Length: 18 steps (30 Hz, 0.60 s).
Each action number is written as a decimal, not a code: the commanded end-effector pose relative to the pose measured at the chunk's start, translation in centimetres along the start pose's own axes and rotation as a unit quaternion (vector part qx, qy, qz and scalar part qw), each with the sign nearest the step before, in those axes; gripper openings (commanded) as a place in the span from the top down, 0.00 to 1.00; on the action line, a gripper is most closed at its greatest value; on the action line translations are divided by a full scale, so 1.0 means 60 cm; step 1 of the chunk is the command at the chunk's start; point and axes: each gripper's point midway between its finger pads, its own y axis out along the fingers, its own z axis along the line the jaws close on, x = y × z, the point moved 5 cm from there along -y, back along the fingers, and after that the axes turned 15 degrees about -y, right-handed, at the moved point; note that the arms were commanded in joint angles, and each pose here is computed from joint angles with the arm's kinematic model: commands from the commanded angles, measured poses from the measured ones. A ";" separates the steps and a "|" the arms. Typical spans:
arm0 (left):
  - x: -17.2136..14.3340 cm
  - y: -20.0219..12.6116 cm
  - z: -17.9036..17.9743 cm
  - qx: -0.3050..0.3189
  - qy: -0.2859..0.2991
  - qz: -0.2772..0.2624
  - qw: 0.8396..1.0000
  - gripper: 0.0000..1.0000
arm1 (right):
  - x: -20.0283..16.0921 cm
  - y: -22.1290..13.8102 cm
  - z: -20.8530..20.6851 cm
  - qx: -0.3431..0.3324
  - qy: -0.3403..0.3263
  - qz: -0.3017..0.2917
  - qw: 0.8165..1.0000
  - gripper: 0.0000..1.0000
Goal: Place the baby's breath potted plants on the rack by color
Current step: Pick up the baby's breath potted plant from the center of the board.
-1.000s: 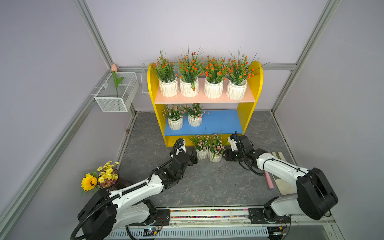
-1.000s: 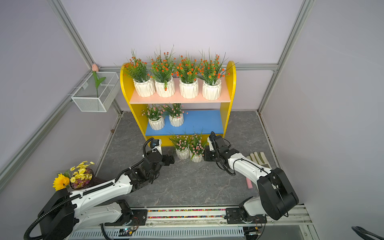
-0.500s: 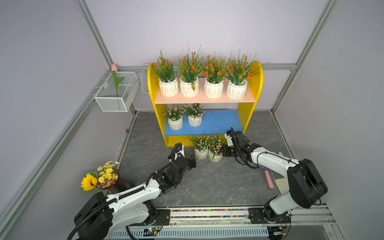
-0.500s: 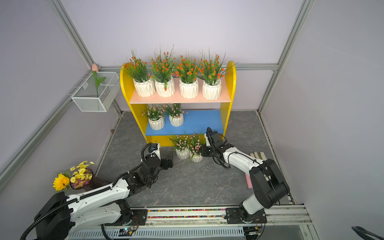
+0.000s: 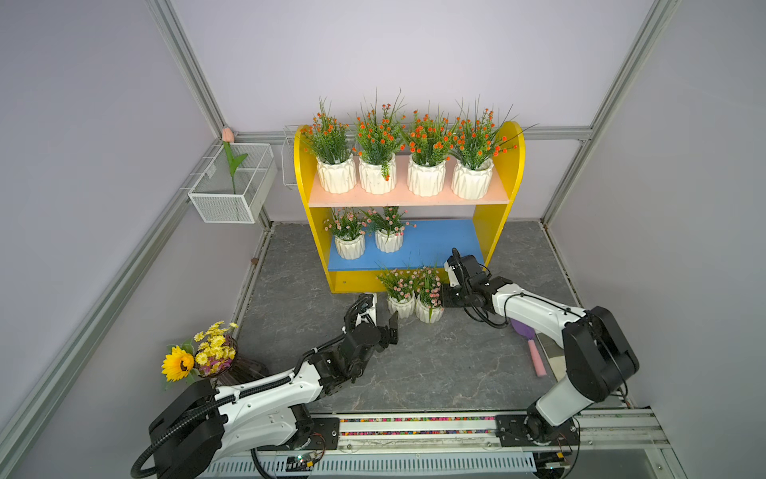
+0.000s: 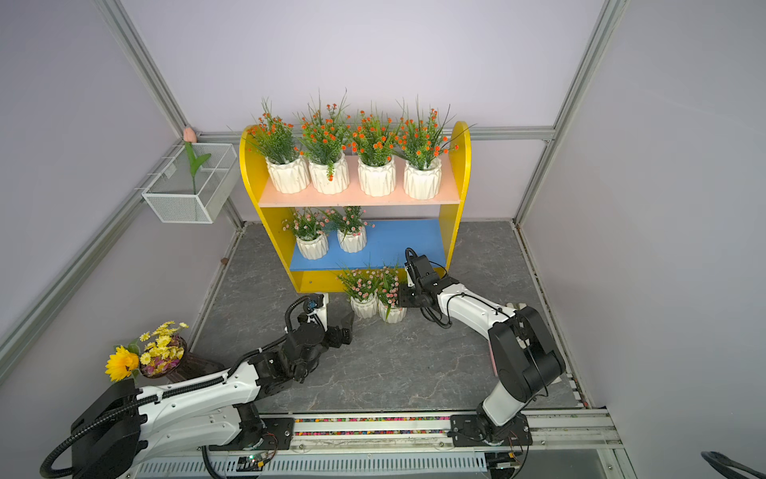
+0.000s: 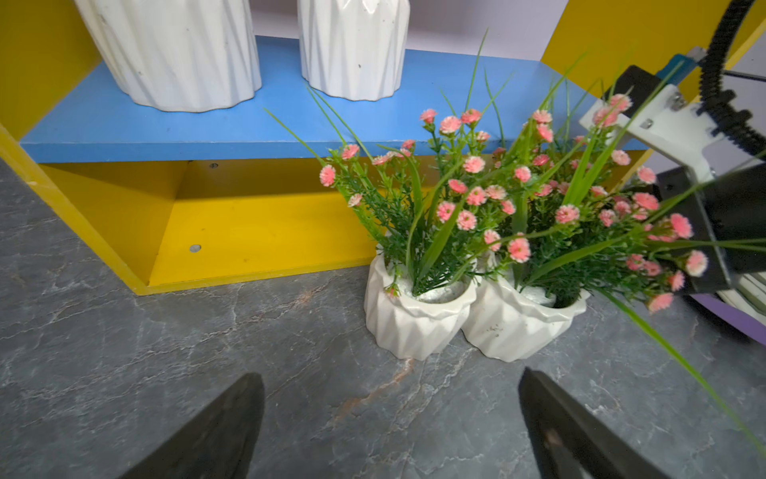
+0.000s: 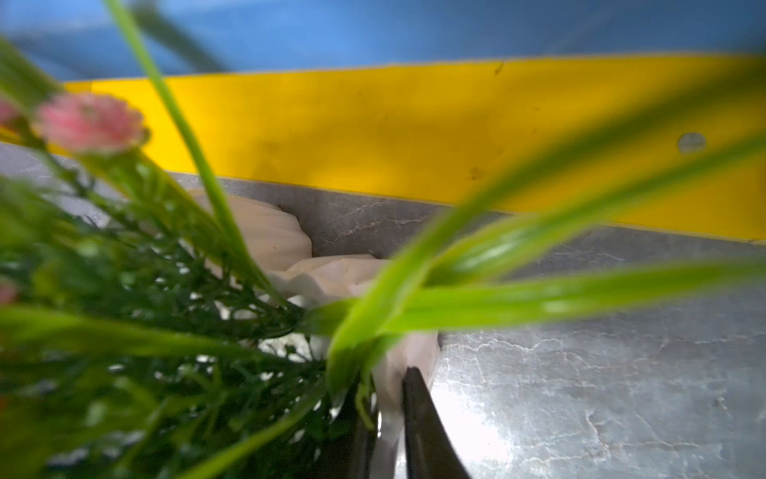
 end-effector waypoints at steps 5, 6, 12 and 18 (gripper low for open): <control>-0.007 -0.004 -0.020 -0.029 0.015 -0.004 0.999 0.01 | -0.012 -0.036 0.001 -0.007 -0.018 0.016 1.000 0.87; -0.010 -0.005 -0.024 -0.032 0.021 -0.002 0.999 0.00 | -0.010 -0.047 0.001 -0.006 -0.020 0.012 1.000 0.87; -0.031 -0.002 -0.048 -0.064 0.045 0.014 0.997 0.00 | -0.007 -0.104 0.000 0.004 -0.028 -0.002 1.000 0.87; -0.060 0.006 -0.085 -0.093 0.073 0.024 0.993 0.00 | -0.013 -0.155 0.005 0.027 -0.034 -0.015 0.999 0.88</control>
